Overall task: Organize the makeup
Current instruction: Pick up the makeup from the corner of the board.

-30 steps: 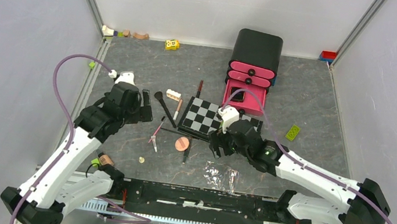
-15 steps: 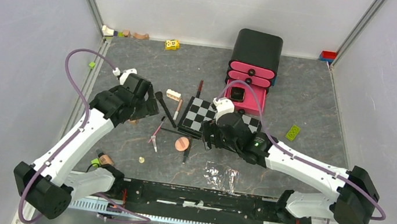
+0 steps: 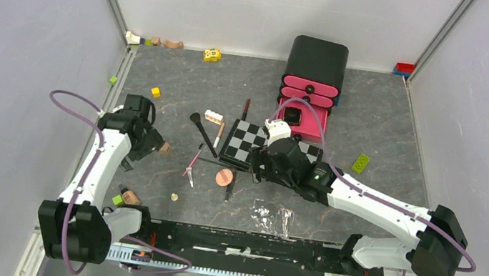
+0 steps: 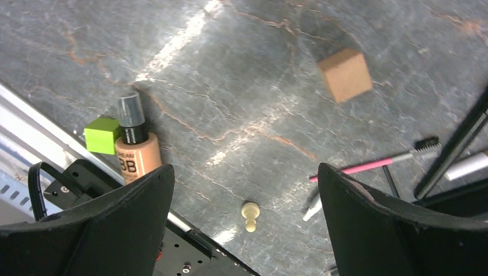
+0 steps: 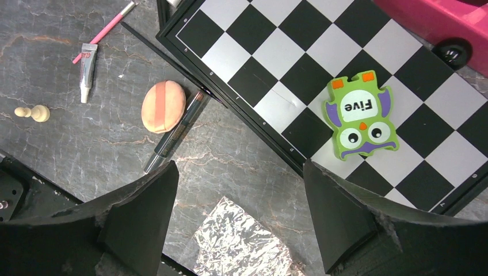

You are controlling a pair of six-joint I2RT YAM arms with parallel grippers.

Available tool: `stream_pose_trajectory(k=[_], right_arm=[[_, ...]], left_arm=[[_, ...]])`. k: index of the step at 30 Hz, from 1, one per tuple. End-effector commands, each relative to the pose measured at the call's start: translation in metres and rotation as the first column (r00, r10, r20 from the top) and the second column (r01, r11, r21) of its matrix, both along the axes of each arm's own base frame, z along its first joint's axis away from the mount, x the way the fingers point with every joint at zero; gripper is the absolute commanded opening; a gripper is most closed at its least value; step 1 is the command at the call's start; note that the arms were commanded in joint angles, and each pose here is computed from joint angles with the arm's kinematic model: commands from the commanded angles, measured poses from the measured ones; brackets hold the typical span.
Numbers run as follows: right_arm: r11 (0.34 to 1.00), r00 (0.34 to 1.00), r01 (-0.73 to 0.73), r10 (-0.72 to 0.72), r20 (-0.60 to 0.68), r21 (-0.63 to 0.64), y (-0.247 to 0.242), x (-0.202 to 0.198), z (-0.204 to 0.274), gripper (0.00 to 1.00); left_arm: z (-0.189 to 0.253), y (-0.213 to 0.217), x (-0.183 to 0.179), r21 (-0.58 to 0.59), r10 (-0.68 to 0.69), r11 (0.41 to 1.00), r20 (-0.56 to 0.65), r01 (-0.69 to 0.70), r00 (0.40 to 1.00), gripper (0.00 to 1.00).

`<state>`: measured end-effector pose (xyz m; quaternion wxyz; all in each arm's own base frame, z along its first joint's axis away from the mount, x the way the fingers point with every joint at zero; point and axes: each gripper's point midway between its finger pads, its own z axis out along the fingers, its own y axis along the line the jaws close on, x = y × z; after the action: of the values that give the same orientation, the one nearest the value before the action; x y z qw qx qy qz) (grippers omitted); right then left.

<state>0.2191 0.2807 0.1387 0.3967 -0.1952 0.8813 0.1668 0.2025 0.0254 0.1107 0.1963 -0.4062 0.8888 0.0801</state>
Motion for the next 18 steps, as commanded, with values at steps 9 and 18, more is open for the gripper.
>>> stream_pose_trajectory(k=[9, 18], right_arm=[[1.0, 0.998, -0.005, 0.006, 0.06, -0.027, -0.02, -0.004, 0.008, 0.88], [1.0, 0.998, -0.006, 0.008, 0.06, -0.028, -0.029, -0.009, 0.003, 0.88]], left_arm=[[-0.017, 0.029, -0.045, 0.041, 0.373, 0.927, 0.014, -0.373, 0.928, 1.0], [-0.029, 0.049, -0.056, 0.049, 0.487, 0.873, -0.021, -0.486, 0.873, 1.0]])
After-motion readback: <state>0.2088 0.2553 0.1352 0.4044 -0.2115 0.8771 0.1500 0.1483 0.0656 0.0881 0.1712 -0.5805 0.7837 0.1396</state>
